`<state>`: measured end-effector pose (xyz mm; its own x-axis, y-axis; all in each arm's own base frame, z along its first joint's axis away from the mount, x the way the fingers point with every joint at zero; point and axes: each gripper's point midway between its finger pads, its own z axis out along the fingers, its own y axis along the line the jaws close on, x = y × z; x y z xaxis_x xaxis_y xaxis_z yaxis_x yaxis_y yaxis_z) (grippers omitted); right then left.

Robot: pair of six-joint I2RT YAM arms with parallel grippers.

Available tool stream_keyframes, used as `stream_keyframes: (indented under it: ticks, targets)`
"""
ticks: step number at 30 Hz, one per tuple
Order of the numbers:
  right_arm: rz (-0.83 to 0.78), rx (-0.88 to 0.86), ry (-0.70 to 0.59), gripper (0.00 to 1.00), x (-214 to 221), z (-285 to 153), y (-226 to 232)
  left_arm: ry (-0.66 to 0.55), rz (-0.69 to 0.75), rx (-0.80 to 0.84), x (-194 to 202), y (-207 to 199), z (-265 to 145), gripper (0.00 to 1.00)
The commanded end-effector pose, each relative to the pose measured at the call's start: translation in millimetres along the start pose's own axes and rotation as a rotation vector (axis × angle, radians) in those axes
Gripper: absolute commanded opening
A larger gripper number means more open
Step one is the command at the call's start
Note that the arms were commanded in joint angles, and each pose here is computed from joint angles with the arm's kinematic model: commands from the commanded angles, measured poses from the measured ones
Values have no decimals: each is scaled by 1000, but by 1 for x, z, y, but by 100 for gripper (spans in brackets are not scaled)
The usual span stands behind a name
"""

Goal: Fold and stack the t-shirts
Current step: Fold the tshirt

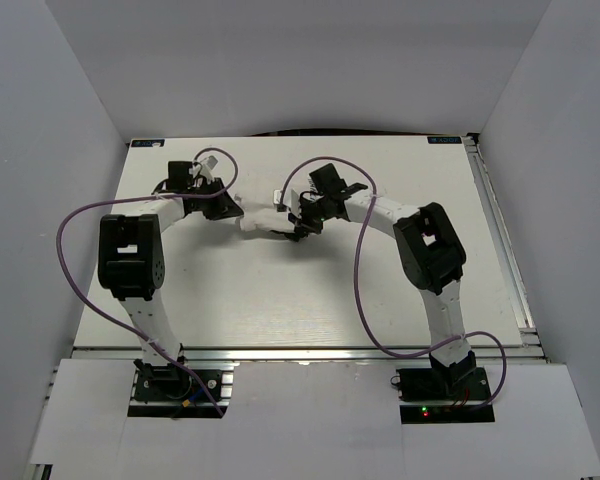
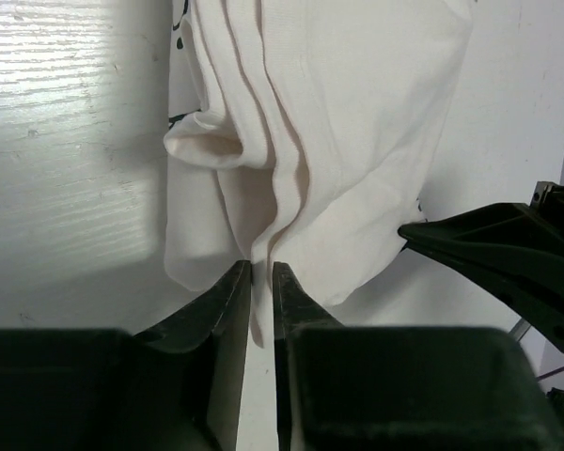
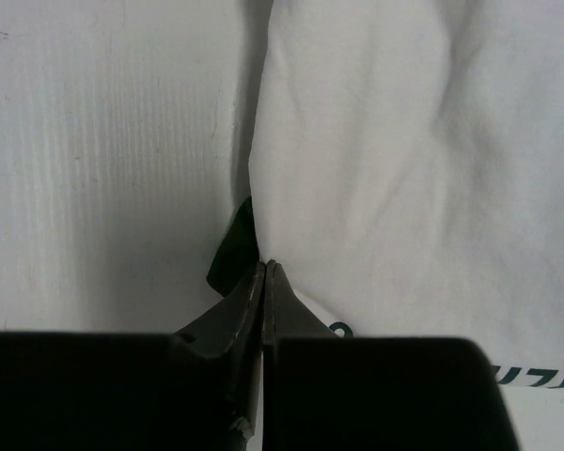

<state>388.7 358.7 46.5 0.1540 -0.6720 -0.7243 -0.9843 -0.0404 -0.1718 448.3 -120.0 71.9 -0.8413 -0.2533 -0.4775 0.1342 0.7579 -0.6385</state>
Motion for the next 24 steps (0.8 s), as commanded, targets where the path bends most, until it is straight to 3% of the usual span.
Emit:
stream_keyframes:
  ticks: [1,5,11,13,14,15,17,21,24]
  targets:
    - [2,21,-46,3,-20,-15,-4,-56,45,56,-26,-24,-16,26]
    - [10,18,-44,2,-19,-14,-2,-41,21,77,-25,-24,-10,26]
    - [30,16,-38,2,-14,-12,-1,-78,18,45,-32,-22,-13,35]
    - [39,14,-46,9,-17,-11,-1,-145,44,30,-47,-31,-26,38]
    - [45,6,-56,16,-20,-11,0,-165,52,33,-50,-35,-30,40]
    - [53,20,-72,30,-25,-16,-3,-194,60,44,-58,-41,-35,42]
    - [103,11,-137,43,-41,-27,-7,-234,80,86,-68,-60,-48,46]
    - [196,30,-260,50,-76,-59,-30,-260,37,207,-82,-89,-55,48]
    - [289,-7,-326,49,-87,-72,-41,-216,-18,309,-81,-102,-44,42]
